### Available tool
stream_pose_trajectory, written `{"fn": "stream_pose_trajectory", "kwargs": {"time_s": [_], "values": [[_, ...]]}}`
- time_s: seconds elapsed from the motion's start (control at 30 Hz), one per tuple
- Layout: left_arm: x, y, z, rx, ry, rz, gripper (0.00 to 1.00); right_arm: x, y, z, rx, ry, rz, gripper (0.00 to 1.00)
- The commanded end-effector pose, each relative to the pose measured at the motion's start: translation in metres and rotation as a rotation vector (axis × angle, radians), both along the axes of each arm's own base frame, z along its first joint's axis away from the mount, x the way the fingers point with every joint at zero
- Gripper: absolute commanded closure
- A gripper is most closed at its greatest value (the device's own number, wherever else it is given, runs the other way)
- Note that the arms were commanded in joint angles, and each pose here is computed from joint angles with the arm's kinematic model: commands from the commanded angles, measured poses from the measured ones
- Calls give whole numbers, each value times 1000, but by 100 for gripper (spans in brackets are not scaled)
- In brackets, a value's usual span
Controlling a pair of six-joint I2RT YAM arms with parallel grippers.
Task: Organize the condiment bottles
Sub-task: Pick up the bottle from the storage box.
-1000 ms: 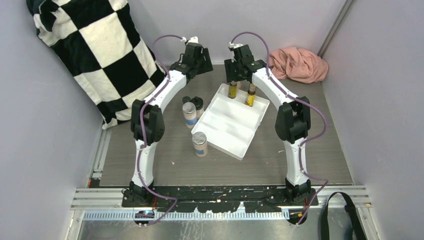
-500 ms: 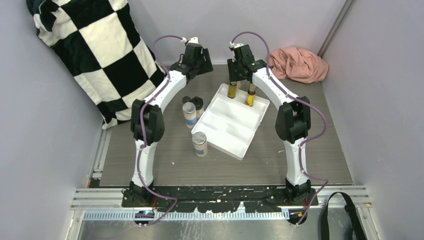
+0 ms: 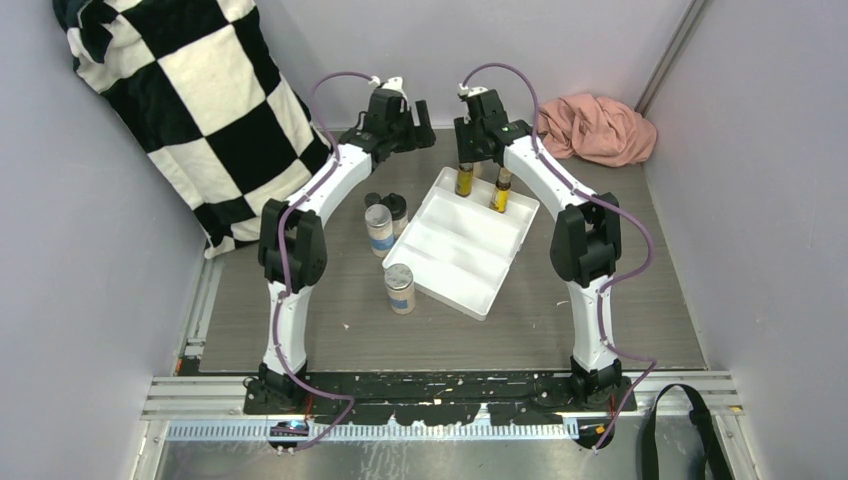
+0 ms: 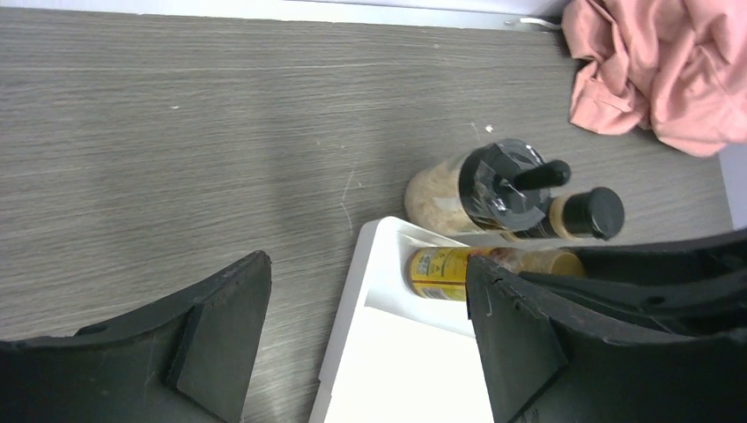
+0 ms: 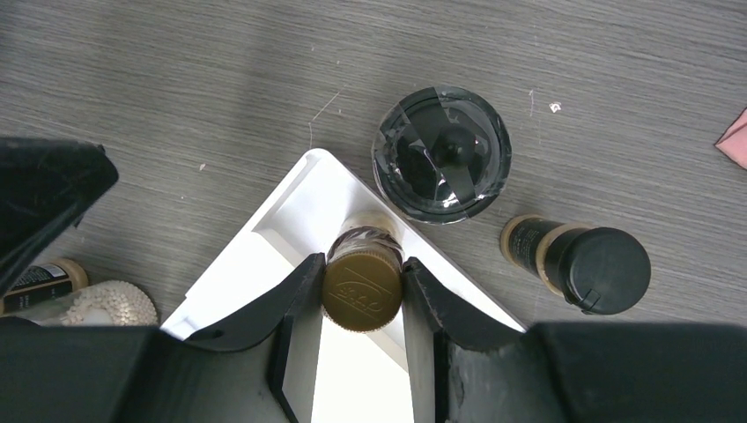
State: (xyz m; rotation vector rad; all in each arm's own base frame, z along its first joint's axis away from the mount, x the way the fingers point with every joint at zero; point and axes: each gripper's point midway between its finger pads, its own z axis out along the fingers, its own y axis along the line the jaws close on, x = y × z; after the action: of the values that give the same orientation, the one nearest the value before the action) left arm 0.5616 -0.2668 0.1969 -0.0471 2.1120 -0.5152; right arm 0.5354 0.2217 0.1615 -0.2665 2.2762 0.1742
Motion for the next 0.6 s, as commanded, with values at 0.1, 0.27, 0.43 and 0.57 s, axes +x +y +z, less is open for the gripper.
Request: {"fn": "stream_pose_trajectory", "kwargs": {"time_s": [0.1,0.27,0.43,0.57], "values": [[-9,-16,61,-62,-174,-159,7,1,-9,85,58,-174,-34,99],[-11,-18,61,-48,-194,-187,0,-2,-13,102,64,-204,-40,99],[-14,-16,58,-41,-210,-193,2,-3,-16,113,64,-224,-50,99],[-16,-18,56,-40,-219,-215,3,-7,-23,128,58,-249,-61,99]]}}
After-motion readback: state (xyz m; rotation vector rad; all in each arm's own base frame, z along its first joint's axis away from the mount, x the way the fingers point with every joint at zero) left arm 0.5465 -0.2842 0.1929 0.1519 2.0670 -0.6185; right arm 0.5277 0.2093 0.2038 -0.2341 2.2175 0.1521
